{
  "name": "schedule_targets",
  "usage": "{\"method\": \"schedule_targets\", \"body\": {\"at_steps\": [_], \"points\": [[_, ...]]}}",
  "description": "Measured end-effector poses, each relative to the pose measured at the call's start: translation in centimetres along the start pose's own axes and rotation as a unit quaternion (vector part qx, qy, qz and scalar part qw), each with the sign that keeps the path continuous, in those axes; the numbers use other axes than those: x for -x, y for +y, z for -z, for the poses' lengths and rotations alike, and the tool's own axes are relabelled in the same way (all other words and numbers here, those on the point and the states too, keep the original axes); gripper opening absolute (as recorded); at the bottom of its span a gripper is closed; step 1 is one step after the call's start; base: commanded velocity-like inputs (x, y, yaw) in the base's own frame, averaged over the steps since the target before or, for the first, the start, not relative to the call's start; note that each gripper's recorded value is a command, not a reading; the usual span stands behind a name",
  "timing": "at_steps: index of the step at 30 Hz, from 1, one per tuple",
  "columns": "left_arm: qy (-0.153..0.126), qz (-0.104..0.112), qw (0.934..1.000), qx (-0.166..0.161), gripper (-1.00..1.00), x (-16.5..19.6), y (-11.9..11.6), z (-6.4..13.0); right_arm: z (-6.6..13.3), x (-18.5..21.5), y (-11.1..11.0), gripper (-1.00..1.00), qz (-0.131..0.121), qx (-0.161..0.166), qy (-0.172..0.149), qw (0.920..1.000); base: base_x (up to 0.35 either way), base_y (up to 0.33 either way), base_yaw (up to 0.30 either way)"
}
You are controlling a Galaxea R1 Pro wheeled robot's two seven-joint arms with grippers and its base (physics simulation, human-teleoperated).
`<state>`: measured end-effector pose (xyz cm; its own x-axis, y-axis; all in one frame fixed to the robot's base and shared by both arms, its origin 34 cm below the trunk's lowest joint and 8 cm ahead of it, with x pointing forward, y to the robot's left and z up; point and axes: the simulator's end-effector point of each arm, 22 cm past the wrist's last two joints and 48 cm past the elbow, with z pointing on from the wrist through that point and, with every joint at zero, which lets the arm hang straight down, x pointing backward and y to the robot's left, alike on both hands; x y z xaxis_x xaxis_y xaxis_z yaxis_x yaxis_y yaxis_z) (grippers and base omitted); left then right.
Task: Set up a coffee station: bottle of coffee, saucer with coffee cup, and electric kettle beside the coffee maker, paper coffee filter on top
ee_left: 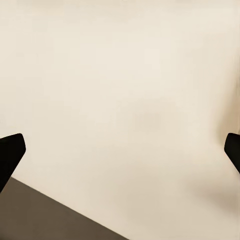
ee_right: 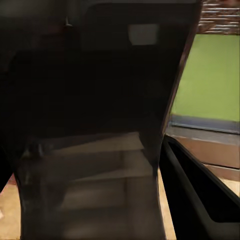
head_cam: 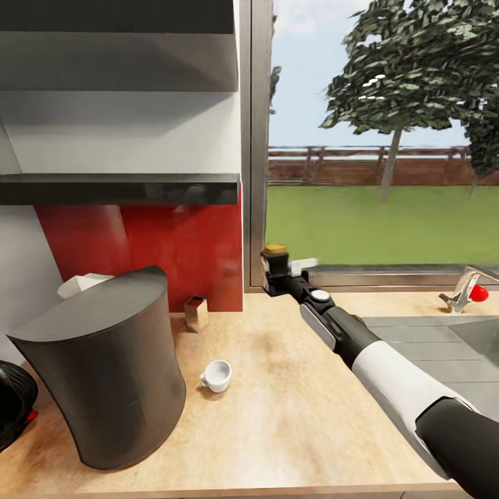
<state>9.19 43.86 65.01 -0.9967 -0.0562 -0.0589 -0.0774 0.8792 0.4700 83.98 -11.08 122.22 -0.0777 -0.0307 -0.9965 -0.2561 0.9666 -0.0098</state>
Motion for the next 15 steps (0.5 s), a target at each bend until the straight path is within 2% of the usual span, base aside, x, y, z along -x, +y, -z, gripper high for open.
{"method": "schedule_targets", "body": {"at_steps": [2, 6, 15], "points": [[-0.001, 0.000, 1.0000, 0.000, 1.00, 0.0, 0.0, 0.0, 0.0, -0.1, 0.8, -1.00, 0.005, 0.015, -0.001, 0.9999, 0.000, 0.000, 0.000], [-0.002, 0.000, 1.0000, 0.000, 1.00, 0.1, 0.0, 0.0, -0.2, -0.5, 0.1, -1.00, 0.006, 0.009, -0.019, 0.9998, 0.000, 0.000, 0.000], [-0.003, 0.001, 1.0000, 0.000, 1.00, 0.2, 0.0, 0.0, 0.2, -4.4, -0.7, -1.00, 0.007, -0.005, 0.001, 1.0000, 0.000, 0.000, 0.029]]}}
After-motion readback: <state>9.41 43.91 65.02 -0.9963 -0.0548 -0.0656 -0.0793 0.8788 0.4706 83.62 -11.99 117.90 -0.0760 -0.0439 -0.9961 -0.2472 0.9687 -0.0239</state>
